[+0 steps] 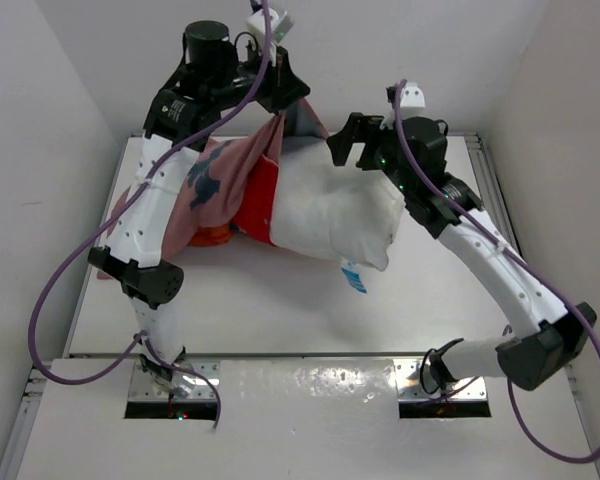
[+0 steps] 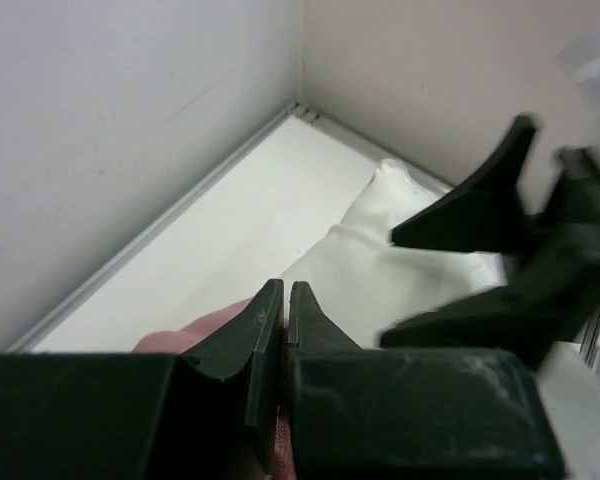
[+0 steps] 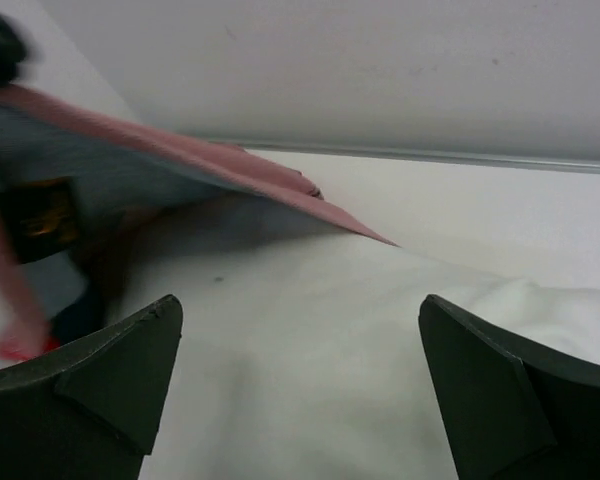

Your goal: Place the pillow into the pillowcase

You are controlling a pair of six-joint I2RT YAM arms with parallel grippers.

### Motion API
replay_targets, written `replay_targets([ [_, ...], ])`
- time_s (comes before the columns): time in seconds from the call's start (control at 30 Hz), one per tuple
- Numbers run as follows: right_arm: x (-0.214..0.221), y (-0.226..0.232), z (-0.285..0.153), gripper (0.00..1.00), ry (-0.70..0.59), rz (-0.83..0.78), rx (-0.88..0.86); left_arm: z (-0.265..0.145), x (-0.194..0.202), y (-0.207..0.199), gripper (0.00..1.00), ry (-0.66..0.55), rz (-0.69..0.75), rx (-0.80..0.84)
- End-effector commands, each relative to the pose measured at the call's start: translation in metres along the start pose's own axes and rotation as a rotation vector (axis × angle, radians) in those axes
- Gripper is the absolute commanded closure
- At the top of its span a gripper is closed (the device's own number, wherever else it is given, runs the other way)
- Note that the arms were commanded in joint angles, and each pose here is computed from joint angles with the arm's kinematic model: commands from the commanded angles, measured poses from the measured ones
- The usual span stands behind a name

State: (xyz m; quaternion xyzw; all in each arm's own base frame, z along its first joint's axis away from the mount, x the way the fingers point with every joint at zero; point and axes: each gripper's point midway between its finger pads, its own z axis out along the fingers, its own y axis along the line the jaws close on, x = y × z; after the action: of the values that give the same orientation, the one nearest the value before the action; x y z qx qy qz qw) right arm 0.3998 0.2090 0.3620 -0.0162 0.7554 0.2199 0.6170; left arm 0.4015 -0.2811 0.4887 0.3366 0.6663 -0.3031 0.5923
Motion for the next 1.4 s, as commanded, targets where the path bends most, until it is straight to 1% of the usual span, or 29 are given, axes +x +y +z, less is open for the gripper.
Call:
replay_targets([
  [0.0, -0.016, 0.012, -0.047, 0.01, 0.013, -0.105, -0.096, -0.013, -0.049, -0.017, 1.0, -0.166, 0.131, 0.007],
  [0.07, -0.002, 0.004, -0.055, 0.01, 0.051, -0.104, -0.08, 0.005, -0.012, -0.017, 1.0, -0.073, 0.145, 0.004],
  [0.1, 0.021, -0.005, -0.061, 0.01, 0.112, -0.107, -0.066, 0.01, 0.003, -0.018, 1.0, -0.035, 0.146, 0.011],
  [0.13, 0.034, -0.007, -0.064, 0.01, 0.147, -0.105, -0.068, 0.015, 0.016, -0.024, 0.92, -0.002, 0.149, 0.033],
  [0.17, 0.05, -0.014, -0.066, 0.01, 0.188, -0.092, -0.051, 0.025, 0.05, -0.024, 0.83, 0.075, 0.141, 0.053],
  [0.2, 0.079, -0.023, -0.071, 0.01, 0.263, -0.085, -0.031, 0.029, 0.066, -0.027, 0.69, 0.11, 0.141, 0.074],
  [0.23, 0.089, -0.027, -0.075, 0.01, 0.291, -0.07, -0.022, 0.031, 0.084, -0.035, 0.42, 0.161, 0.144, 0.099],
  [0.27, 0.116, -0.034, -0.079, 0.01, 0.354, -0.044, -0.007, 0.034, 0.111, -0.036, 0.31, 0.225, 0.162, 0.116],
  [0.3, 0.127, -0.037, -0.086, 0.01, 0.385, -0.031, -0.003, 0.032, 0.127, -0.036, 0.18, 0.281, 0.162, 0.112],
  [0.4, 0.165, -0.048, -0.099, 0.01, 0.473, 0.033, 0.015, 0.023, 0.149, -0.046, 0.11, 0.354, 0.197, 0.146],
  [0.47, 0.18, -0.054, -0.109, 0.02, 0.499, 0.074, 0.03, 0.008, 0.144, -0.056, 0.12, 0.353, 0.28, 0.174],
  [0.5, 0.185, -0.057, -0.111, 0.05, 0.507, 0.085, 0.034, -0.002, 0.148, -0.067, 0.2, 0.372, 0.313, 0.191],
  [0.53, 0.184, -0.059, -0.115, 0.21, 0.493, 0.106, 0.039, -0.007, 0.151, -0.071, 0.32, 0.384, 0.373, 0.205],
  [0.57, 0.192, -0.064, -0.117, 0.37, 0.496, 0.118, 0.051, -0.013, 0.16, -0.073, 0.48, 0.417, 0.398, 0.196],
  [0.6, 0.195, -0.067, -0.118, 0.53, 0.489, 0.133, 0.058, -0.021, 0.18, -0.087, 0.84, 0.475, 0.411, 0.231],
  [0.63, 0.191, -0.069, -0.12, 0.81, 0.462, 0.164, 0.068, -0.024, 0.191, -0.091, 0.96, 0.511, 0.436, 0.244],
  [0.67, 0.195, -0.072, -0.12, 0.86, 0.455, 0.175, 0.073, -0.031, 0.215, -0.101, 1.0, 0.586, 0.447, 0.267],
  [0.7, 0.196, -0.074, -0.12, 0.87, 0.447, 0.185, 0.081, -0.035, 0.225, -0.107, 1.0, 0.617, 0.456, 0.281],
  [0.8, 0.201, -0.084, -0.124, 0.77, 0.441, 0.203, 0.114, -0.044, 0.246, -0.127, 1.0, 0.663, 0.485, 0.317],
  [0.83, 0.201, -0.087, -0.124, 0.73, 0.438, 0.213, 0.125, -0.048, 0.263, -0.132, 1.0, 0.696, 0.48, 0.332],
  [0.87, 0.206, -0.089, -0.125, 0.67, 0.45, 0.217, 0.129, -0.049, 0.267, -0.136, 1.0, 0.7, 0.487, 0.334],
  [0.9, 0.209, -0.09, -0.125, 0.65, 0.459, 0.221, 0.13, -0.047, 0.27, -0.145, 0.97, 0.695, 0.495, 0.347],
  [0.97, 0.212, -0.092, -0.126, 0.54, 0.477, 0.227, 0.139, -0.048, 0.281, -0.15, 0.88, 0.728, 0.502, 0.351],
  [1.0, 0.213, -0.096, -0.125, 0.43, 0.482, 0.227, 0.152, -0.045, 0.286, -0.155, 0.8, 0.741, 0.51, 0.357],
  [1.07, 0.211, -0.1, -0.124, 0.29, 0.477, 0.23, 0.179, -0.04, 0.29, -0.15, 0.75, 0.751, 0.52, 0.325],
  [1.1, 0.211, -0.103, -0.124, 0.2, 0.476, 0.23, 0.194, -0.033, 0.288, -0.148, 0.69, 0.734, 0.526, 0.304],
  [1.17, 0.209, -0.109, -0.122, 0.15, 0.46, 0.232, 0.226, -0.022, 0.29, -0.14, 0.61, 0.726, 0.532, 0.262],
  [1.2, 0.211, -0.111, -0.122, 0.13, 0.465, 0.229, 0.236, -0.019, 0.29, -0.137, 0.59, 0.726, 0.534, 0.247],
  [1.37, 0.213, -0.117, -0.116, 0.1, 0.483, 0.204, 0.261, -0.002, 0.299, -0.128, 0.49, 0.727, 0.538, 0.226],
])
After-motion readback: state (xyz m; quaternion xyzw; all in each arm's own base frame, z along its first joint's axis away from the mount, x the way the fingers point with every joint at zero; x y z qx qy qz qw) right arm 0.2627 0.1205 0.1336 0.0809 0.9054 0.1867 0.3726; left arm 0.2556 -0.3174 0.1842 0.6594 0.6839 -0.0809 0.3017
